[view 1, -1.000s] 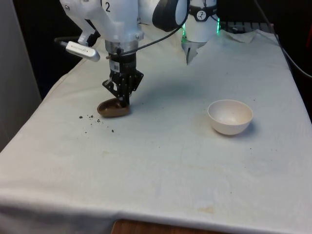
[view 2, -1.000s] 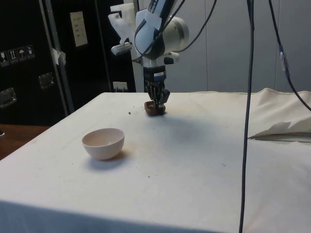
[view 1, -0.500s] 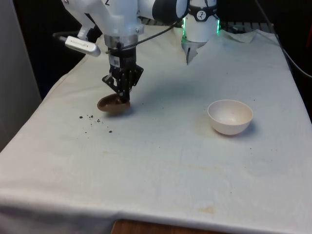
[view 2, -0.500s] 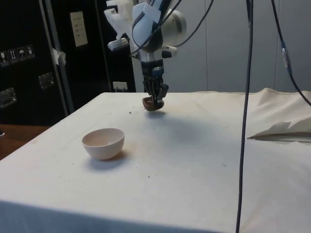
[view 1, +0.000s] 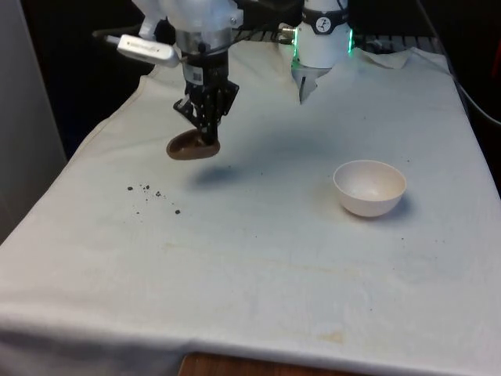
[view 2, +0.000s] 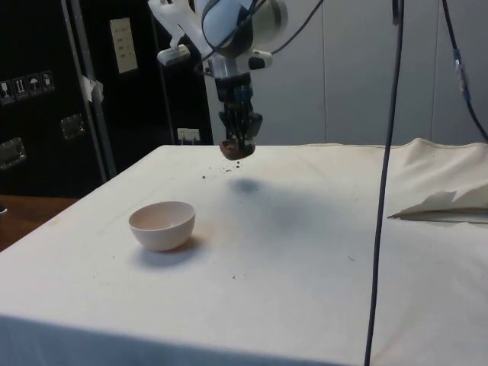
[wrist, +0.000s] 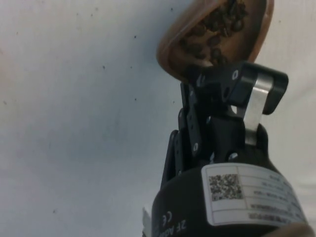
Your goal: Pour the coffee beans from the cup into the bowl.
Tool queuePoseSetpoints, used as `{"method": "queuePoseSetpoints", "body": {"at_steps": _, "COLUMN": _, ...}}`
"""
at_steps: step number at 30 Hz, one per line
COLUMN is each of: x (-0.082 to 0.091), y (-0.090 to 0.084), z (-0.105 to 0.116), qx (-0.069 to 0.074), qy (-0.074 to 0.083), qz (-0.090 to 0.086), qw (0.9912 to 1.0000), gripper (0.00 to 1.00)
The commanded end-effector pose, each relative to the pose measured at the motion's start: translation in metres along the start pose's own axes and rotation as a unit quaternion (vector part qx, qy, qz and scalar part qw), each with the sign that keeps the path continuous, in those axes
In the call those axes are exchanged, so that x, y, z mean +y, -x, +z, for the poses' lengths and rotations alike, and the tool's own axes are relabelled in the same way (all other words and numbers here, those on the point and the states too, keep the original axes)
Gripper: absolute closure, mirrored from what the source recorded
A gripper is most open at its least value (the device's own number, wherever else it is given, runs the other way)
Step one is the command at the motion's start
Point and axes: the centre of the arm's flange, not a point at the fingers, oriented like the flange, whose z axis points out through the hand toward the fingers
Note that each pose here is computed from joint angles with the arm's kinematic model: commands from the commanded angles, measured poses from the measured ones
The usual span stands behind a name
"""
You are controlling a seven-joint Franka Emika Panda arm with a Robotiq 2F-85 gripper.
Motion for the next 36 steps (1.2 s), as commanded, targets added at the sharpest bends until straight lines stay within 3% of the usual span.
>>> {"method": "queuePoseSetpoints", "body": {"at_steps": 1, "x": 0.002, "y": 0.002, "z": -0.004, "qx": 0.003, "qy": -0.002, "qz": 0.0, "qw": 0.99999, "gripper": 1.0}}
{"method": "queuePoseSetpoints", "body": {"at_steps": 8, "x": 0.01, "y": 0.013, "z": -0.024, "qx": 0.013, "qy": 0.009, "qz": -0.018, "qw": 0.99971, "gripper": 1.0}}
{"method": "queuePoseSetpoints", "body": {"at_steps": 18, "x": 0.023, "y": 0.031, "z": -0.055, "qx": 0.029, "qy": 0.022, "qz": -0.046, "qw": 0.99828, "gripper": 1.0}}
{"method": "queuePoseSetpoints", "body": {"at_steps": 29, "x": 0.035, "y": 0.048, "z": -0.082, "qx": 0.043, "qy": 0.032, "qz": -0.074, "qw": 0.99579, "gripper": 1.0}}
{"method": "queuePoseSetpoints", "body": {"at_steps": 30, "x": 0.038, "y": 0.05, "z": -0.086, "qx": 0.046, "qy": 0.033, "qz": -0.08, "qw": 0.99522, "gripper": 1.0}}
{"method": "queuePoseSetpoints", "body": {"at_steps": 32, "x": 0.038, "y": 0.051, "z": -0.088, "qx": 0.047, "qy": 0.034, "qz": -0.082, "qw": 0.99497, "gripper": 1.0}}
{"method": "queuePoseSetpoints", "body": {"at_steps": 33, "x": 0.041, "y": 0.054, "z": -0.092, "qx": 0.049, "qy": 0.035, "qz": -0.088, "qw": 0.99426, "gripper": 1.0}}
{"method": "queuePoseSetpoints", "body": {"at_steps": 34, "x": 0.039, "y": 0.052, "z": -0.088, "qx": 0.047, "qy": 0.037, "qz": -0.086, "qw": 0.99449, "gripper": 1.0}}
{"method": "queuePoseSetpoints", "body": {"at_steps": 36, "x": 0.043, "y": 0.058, "z": -0.097, "qx": 0.051, "qy": 0.036, "qz": -0.094, "qw": 0.99357, "gripper": 1.0}}
